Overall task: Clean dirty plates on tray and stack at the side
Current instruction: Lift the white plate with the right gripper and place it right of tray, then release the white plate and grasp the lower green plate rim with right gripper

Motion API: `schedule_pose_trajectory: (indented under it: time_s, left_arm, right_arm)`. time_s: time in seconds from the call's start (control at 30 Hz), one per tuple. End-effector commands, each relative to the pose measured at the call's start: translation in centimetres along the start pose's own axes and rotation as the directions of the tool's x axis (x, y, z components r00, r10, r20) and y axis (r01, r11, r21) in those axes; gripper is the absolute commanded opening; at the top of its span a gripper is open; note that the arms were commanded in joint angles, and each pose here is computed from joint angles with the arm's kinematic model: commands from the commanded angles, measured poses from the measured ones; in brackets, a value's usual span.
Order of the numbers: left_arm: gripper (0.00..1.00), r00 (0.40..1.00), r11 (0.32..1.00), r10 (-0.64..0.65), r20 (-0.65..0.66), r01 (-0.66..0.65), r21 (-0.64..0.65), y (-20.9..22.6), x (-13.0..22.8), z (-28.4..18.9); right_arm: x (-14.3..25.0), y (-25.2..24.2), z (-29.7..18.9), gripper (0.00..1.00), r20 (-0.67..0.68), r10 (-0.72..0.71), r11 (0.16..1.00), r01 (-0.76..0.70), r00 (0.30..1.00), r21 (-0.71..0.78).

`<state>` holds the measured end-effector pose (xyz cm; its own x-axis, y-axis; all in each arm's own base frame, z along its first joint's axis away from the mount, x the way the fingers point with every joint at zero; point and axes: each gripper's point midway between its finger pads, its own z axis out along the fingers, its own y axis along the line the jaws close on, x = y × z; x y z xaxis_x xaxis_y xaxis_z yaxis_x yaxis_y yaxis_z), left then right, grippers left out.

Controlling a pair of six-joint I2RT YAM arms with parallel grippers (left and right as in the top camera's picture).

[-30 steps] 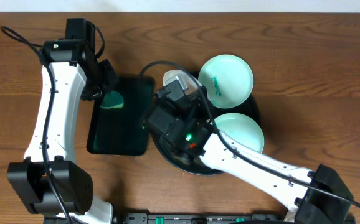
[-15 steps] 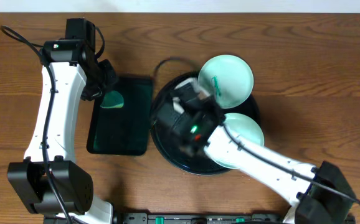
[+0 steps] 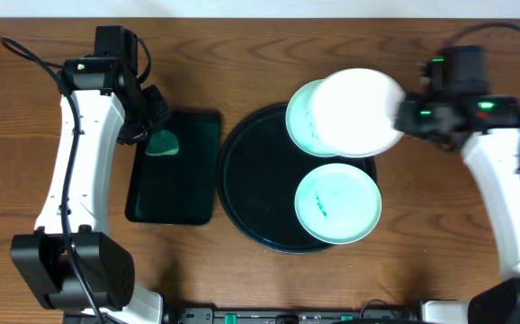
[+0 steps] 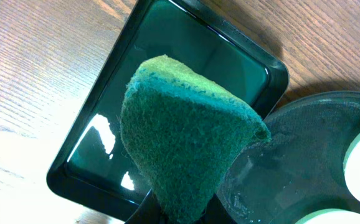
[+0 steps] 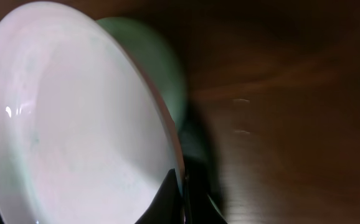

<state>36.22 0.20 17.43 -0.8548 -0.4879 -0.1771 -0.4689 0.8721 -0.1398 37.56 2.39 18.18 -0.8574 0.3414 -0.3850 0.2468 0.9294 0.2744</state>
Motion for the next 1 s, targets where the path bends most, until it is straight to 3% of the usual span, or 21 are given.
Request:
schedule_pose_trajectory:
  time_s: [0.0,0.3,0.6,0.7,0.83,0.97]
  left_arm:
    - [0.07,1.000,1.000,-0.005,0.000,0.005,-0.023,0.5,0.0,0.2]
    - [0.07,1.000,1.000,-0.005,0.000,0.005,-0.023,0.5,0.0,0.2]
    - [0.08,1.000,1.000,-0.004,0.001,0.004,-0.023,0.5,0.0,0.2]
    - [0.08,1.000,1.000,-0.004,0.007,0.004,-0.019,0.4,-0.2,0.2]
    - [0.07,1.000,1.000,-0.004,0.010,0.004,-0.018,0.4,-0.3,0.2]
    - [0.07,1.000,1.000,-0.004,0.010,0.004,-0.018,0.4,-0.3,0.2]
  right_arm:
    - [-0.5,-6.0,-0.2,0.01,-0.007,0.100,0.993,-0.100,0.995,0.057]
    - [3.4,-16.0,5.0,0.01,0.031,0.312,0.939,-0.313,0.950,0.140]
    - [4.9,-18.5,9.0,0.02,0.176,0.322,0.925,-0.348,0.930,0.150]
    - [4.6,-18.7,9.3,0.29,0.195,0.316,0.926,-0.346,0.929,0.150]
    - [4.5,-17.6,9.1,0.35,0.152,0.288,0.945,-0.306,0.946,0.117]
    - [4.9,-15.2,7.7,0.37,0.022,0.275,0.958,-0.276,0.961,0.075]
